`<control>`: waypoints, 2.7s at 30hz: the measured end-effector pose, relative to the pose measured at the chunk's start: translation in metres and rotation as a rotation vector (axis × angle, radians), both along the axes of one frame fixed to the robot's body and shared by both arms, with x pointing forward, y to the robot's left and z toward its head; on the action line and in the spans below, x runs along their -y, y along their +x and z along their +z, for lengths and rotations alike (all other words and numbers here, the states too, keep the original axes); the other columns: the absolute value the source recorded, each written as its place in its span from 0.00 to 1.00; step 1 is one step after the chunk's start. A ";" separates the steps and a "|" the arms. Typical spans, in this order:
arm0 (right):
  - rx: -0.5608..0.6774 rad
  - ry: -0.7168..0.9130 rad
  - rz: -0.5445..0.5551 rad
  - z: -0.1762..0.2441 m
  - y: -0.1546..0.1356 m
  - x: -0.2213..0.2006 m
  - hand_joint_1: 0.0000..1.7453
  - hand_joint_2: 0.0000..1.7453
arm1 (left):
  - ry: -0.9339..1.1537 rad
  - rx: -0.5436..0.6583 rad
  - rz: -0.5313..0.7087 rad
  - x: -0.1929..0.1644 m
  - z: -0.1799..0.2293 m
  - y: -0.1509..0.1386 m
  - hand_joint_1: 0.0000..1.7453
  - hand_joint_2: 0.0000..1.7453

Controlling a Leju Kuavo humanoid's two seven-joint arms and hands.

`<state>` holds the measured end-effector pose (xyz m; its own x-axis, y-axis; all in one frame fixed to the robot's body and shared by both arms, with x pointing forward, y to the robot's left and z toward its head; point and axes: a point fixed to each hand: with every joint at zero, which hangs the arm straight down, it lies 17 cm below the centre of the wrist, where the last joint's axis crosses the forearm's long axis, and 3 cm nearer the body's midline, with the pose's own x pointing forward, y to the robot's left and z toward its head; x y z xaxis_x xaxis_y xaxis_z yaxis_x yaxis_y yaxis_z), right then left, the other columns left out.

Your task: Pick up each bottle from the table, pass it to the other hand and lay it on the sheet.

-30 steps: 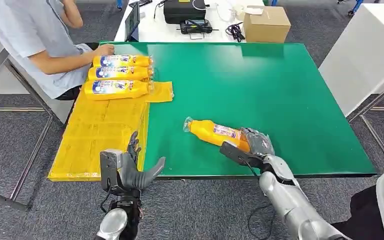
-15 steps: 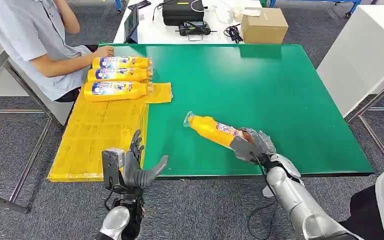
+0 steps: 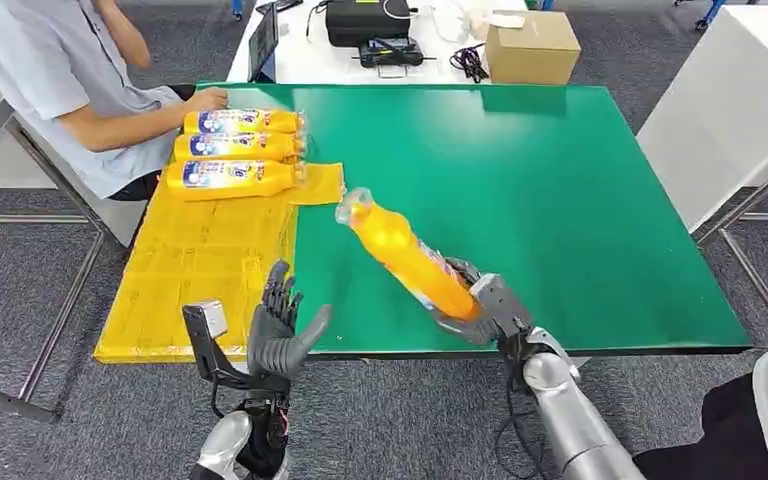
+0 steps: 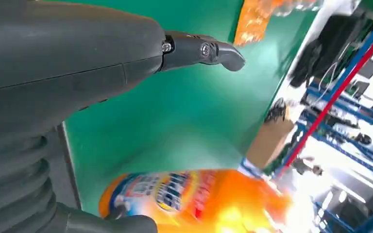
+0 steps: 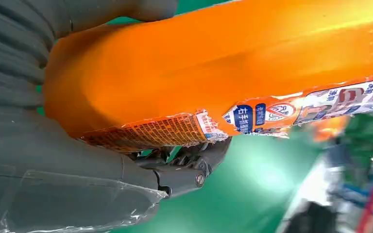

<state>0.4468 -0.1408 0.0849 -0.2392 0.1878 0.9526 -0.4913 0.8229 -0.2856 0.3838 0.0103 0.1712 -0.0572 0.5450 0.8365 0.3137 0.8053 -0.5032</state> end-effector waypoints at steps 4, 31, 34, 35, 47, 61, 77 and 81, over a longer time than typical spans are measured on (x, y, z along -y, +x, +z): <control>0.037 0.055 0.035 0.021 -0.005 -0.014 1.00 1.00 | -0.033 -0.013 -0.024 0.001 0.000 -0.001 0.00 1.00; 0.077 -0.068 0.221 0.015 -0.026 -0.098 1.00 1.00 | -0.093 0.052 -0.157 0.019 0.020 -0.012 0.00 1.00; 0.092 -0.094 0.228 0.014 -0.027 -0.105 1.00 1.00 | -0.081 0.059 -0.122 0.014 0.021 -0.008 0.00 1.00; 0.097 -0.104 0.231 0.014 -0.027 -0.107 1.00 1.00 | -0.083 0.060 -0.116 0.013 0.023 -0.008 0.00 1.00; 0.146 -0.144 0.255 0.018 -0.034 -0.142 1.00 1.00 | -0.212 0.064 -0.064 -0.004 0.051 0.006 0.00 1.00; 0.132 -0.138 0.271 0.015 -0.038 -0.155 1.00 1.00 | -0.223 0.075 -0.018 -0.016 0.057 0.015 1.00 1.00; 0.018 0.008 0.319 0.020 -0.042 -0.164 0.00 1.00 | -0.184 0.178 0.037 -0.023 0.074 0.015 1.00 1.00; 0.015 -0.007 0.279 0.016 -0.035 -0.162 0.00 1.00 | -0.128 0.236 0.084 -0.026 0.083 0.013 1.00 1.00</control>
